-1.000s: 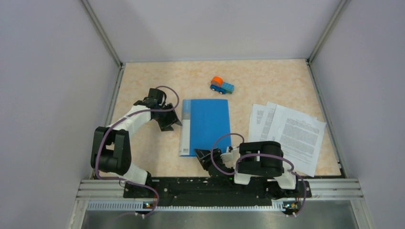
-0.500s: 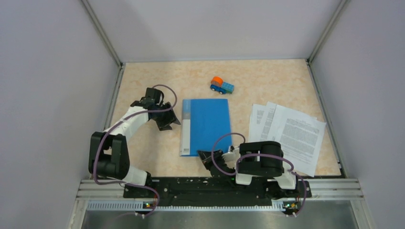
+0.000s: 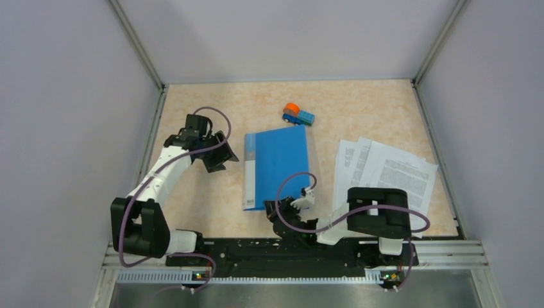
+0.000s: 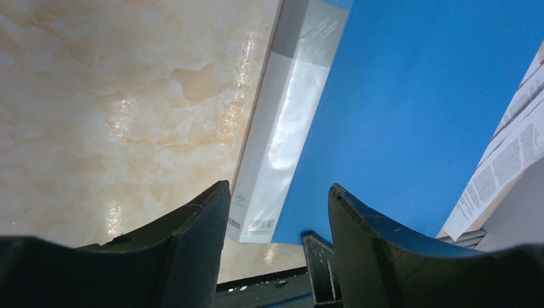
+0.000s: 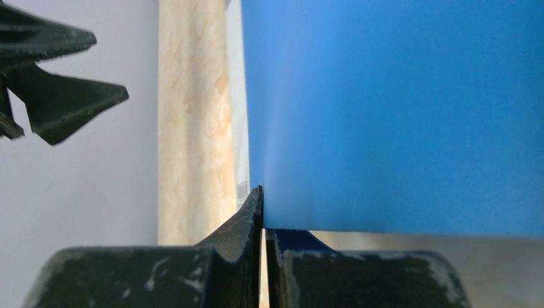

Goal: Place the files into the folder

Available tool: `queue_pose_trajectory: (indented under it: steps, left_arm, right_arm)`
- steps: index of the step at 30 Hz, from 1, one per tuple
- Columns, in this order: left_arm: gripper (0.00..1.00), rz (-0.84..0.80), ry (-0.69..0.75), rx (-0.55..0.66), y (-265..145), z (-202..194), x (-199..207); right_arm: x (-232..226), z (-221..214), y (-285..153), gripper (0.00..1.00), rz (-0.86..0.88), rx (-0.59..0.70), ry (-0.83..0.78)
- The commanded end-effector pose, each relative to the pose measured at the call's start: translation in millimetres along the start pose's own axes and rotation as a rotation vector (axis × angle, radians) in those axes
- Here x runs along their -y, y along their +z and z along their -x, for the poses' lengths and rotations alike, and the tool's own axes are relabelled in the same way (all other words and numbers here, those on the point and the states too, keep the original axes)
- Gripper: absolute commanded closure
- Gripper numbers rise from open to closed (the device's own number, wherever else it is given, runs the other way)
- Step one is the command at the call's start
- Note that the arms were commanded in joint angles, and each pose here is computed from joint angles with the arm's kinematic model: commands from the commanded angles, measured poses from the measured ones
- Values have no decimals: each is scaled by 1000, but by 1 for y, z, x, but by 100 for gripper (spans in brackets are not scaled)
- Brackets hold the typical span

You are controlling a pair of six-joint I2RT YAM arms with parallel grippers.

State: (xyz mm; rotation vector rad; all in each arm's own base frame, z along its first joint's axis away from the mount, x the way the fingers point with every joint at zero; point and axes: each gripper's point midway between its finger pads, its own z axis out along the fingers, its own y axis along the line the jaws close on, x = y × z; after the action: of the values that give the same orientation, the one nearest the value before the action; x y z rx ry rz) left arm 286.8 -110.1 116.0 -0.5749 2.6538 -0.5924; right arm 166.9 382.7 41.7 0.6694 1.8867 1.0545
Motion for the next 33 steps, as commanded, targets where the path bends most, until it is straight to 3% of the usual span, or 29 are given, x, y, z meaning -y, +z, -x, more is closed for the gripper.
queue_pose_trajectory:
  steps: [1, 8, 13, 19, 24, 33]
  left_arm:
    - [36, -45, 23, 115, -35, 21, 18]
    - [29, -128, 65, 210, -72, 35, 43]
    - [18, -176, 140, 299, -105, 52, 63]
    - [15, -217, 202, 356, -134, 70, 87]
    - [15, -262, 224, 364, -146, 76, 103]
    - [22, -199, 243, 306, -119, 67, 91]
  right_arm:
    - [-18, 4, -12, 100, -59, 21, -298]
    - [-54, 5, -24, 100, -131, 20, -628]
    - [-84, 3, -29, 100, -164, 9, -889]
    - [-103, 0, -31, 100, -213, 6, -1204]
    - [-108, -3, -31, 100, -219, -2, -1325]
    - [-118, -10, -32, 100, -205, 13, -1430]
